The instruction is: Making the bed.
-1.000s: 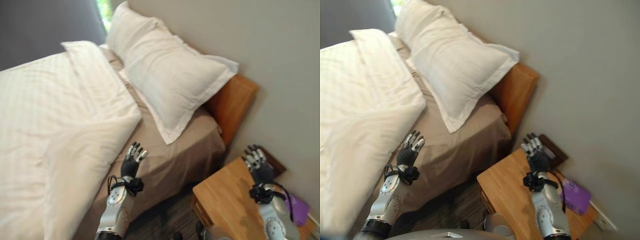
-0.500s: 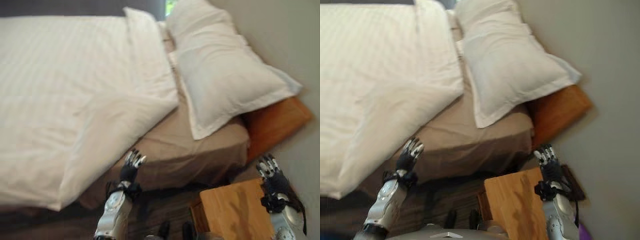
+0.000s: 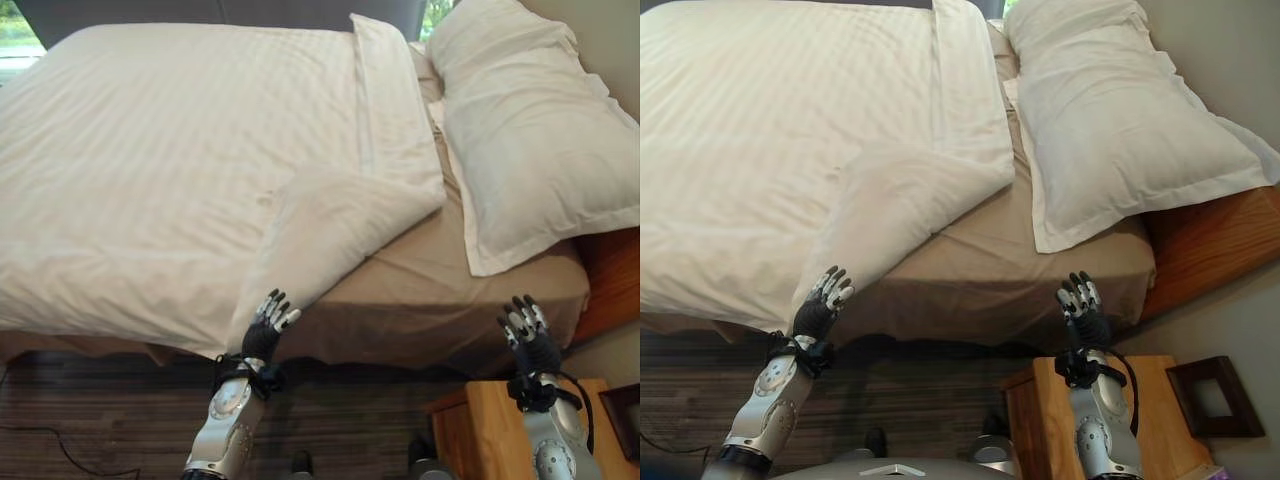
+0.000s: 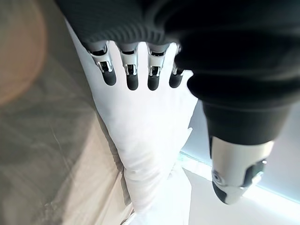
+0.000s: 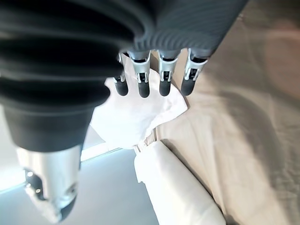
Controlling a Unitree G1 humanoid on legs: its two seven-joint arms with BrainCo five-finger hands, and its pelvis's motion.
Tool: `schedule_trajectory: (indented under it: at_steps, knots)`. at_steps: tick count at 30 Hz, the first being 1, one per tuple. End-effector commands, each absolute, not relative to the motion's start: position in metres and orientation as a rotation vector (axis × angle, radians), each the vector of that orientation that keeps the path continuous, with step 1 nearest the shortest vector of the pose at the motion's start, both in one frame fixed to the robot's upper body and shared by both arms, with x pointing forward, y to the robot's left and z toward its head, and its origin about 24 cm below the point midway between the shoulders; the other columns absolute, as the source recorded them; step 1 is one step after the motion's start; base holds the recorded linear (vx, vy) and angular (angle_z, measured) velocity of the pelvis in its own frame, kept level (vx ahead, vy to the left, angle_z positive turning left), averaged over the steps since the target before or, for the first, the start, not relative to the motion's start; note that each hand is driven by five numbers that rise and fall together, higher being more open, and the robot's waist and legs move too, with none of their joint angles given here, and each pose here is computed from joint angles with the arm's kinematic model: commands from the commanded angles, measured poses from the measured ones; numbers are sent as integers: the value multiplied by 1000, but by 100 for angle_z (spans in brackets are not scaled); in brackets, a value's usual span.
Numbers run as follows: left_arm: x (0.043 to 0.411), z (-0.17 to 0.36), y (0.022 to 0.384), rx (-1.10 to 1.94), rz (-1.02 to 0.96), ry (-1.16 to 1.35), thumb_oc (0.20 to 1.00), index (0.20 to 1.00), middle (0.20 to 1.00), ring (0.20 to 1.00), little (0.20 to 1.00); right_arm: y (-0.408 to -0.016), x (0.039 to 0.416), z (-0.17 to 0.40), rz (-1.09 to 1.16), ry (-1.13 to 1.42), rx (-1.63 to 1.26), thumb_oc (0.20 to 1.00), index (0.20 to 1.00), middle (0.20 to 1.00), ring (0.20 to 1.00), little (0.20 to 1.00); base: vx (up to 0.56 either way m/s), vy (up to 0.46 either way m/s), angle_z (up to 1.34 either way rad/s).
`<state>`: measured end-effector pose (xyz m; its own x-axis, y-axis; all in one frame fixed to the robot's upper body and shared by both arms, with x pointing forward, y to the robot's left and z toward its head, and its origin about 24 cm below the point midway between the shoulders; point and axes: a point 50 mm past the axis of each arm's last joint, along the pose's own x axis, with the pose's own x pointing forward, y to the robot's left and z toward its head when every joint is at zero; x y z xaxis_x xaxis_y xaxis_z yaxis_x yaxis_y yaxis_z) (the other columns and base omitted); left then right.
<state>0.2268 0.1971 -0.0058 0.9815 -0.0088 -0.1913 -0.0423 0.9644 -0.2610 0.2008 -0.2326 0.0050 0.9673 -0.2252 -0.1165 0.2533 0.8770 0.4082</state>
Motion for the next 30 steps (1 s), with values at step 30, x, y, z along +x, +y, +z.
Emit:
schedule_trajectory:
  at_steps: [30]
  knots:
    - [322, 183, 396, 412, 634, -29, 1000, 1000, 1000, 1000, 1000, -206, 166, -19, 75, 294, 391, 1000, 1000, 1000, 1000, 1000, 60, 42, -12]
